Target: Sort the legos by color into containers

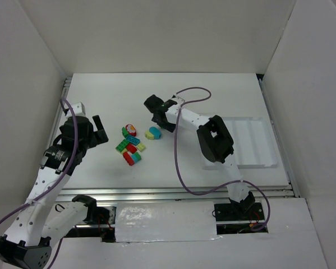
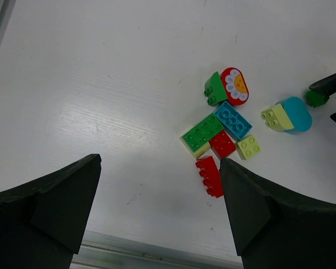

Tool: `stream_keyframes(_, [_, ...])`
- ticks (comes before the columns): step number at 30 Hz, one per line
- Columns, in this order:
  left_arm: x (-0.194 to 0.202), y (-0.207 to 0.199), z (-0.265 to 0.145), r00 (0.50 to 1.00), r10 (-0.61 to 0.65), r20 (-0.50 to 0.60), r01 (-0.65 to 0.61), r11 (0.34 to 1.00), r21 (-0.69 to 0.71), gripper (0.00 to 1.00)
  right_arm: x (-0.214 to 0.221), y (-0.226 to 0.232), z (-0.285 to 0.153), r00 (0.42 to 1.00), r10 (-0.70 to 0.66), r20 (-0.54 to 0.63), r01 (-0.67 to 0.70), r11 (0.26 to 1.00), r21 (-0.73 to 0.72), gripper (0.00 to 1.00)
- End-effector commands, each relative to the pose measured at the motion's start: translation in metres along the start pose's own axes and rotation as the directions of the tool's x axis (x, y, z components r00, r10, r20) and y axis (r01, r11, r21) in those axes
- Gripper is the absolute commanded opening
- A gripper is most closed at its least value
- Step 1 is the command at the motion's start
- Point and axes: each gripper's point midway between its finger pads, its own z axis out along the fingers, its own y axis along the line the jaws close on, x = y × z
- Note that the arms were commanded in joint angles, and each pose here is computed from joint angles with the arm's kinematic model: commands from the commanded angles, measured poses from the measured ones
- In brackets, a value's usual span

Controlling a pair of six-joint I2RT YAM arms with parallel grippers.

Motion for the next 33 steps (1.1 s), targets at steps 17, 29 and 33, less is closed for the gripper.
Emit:
stream_keyframes(17, [-0.007,-0.009,-0.001,0.999,0.017,0.032,-0.019,0.999,0.05,1.0,-0.013,-0.011,-0.024,0.994,-0.096,0.048,0.102,0.982,-0.16,0.16])
stream_keyframes(29, [-0.007,-0.009,-0.001,0.999,0.019,0.028,-0.02,0.998,0.051,0.99,-0.076,-0.111,-0.083,0.929,-0.363,0.069,0.367,0.891,-0.268,0.16])
stream_keyframes(33, [-0.006,-0.009,0.0,0.999,0.02,0.027,-0.021,0.998,0.051,1.0,-0.091,-0.154,-0.068,0.95,-0.308,0.055,0.313,0.925,-0.215,0.17])
